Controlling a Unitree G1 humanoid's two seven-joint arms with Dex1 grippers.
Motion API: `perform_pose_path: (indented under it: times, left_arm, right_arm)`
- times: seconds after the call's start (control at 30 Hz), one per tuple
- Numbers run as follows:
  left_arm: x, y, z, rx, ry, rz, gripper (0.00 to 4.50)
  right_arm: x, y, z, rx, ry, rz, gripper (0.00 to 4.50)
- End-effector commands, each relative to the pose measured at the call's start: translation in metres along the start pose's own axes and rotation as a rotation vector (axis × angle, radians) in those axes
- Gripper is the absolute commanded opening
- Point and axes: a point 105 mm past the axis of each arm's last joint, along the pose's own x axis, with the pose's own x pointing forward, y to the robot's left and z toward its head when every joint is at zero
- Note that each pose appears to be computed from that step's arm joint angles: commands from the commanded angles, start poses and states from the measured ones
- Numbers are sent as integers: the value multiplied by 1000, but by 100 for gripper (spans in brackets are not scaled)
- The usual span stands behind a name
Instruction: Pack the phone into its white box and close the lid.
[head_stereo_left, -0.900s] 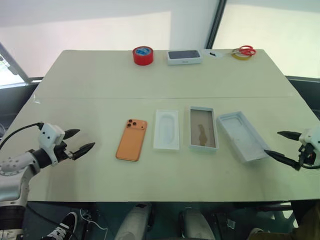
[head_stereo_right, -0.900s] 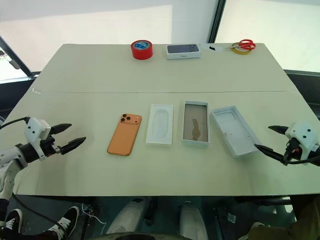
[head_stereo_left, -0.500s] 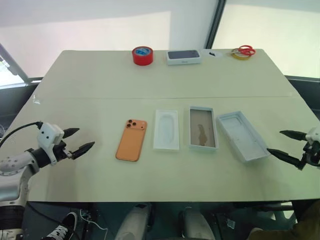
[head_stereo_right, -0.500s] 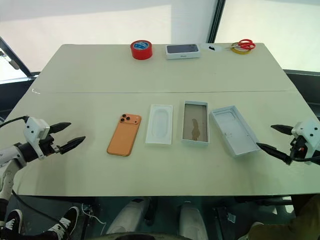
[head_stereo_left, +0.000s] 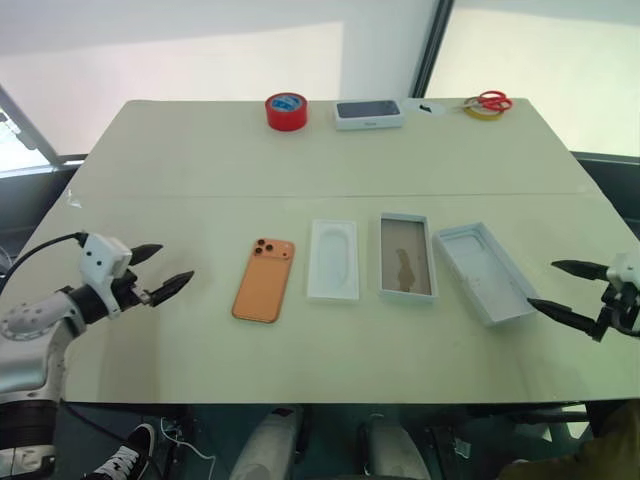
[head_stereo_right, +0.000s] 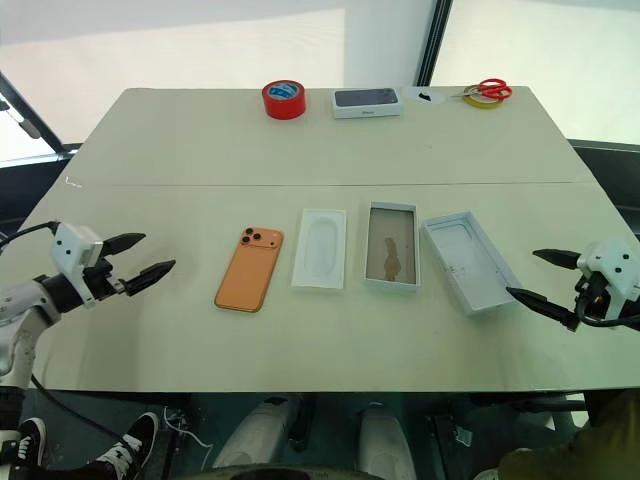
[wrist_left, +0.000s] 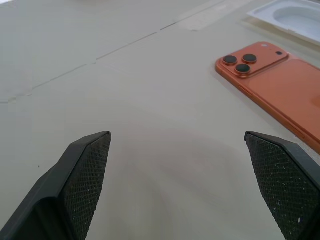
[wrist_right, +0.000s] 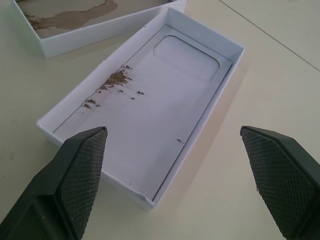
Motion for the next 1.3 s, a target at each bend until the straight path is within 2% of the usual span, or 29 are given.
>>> perform_pose_path:
  times: [0.03,0.17,0.3,0.53,0.73,0.83,1.03,1.07,1.13,1.2,1.3]
  left_arm:
    - [11,-3,22,50,-54,-3,450]
    - [30,-18,30,40,-55,-26,450]
    - [55,-55,37,-92,-61,-199,450]
    - [96,-98,53,-300,-38,-309,450]
    - [113,-121,53,-428,27,-357,450]
    - [125,-135,55,-555,47,-387,450]
    - [128,-162,53,-601,134,-469,450]
    - [128,-164,50,-576,156,-471,450]
    - [129,-165,51,-656,175,-473,450]
    - [131,-164,47,-629,209,-449,450]
    - [136,-160,49,-676,215,-429,450]
  right_arm:
    - [10,0,25,-83,-53,13,445]
    - [30,10,49,-152,-103,61,445]
    - [63,35,74,-225,-175,149,445]
    - [100,76,109,-289,-288,262,445]
    - [105,88,110,-327,-279,313,445]
    - [108,90,111,-335,-281,321,445]
    - [109,90,114,-349,-281,319,445]
    - [109,90,113,-349,-281,318,445]
    - [108,89,113,-349,-278,313,445]
    - [106,87,112,-353,-273,307,445]
    - [106,86,112,-356,-273,298,445]
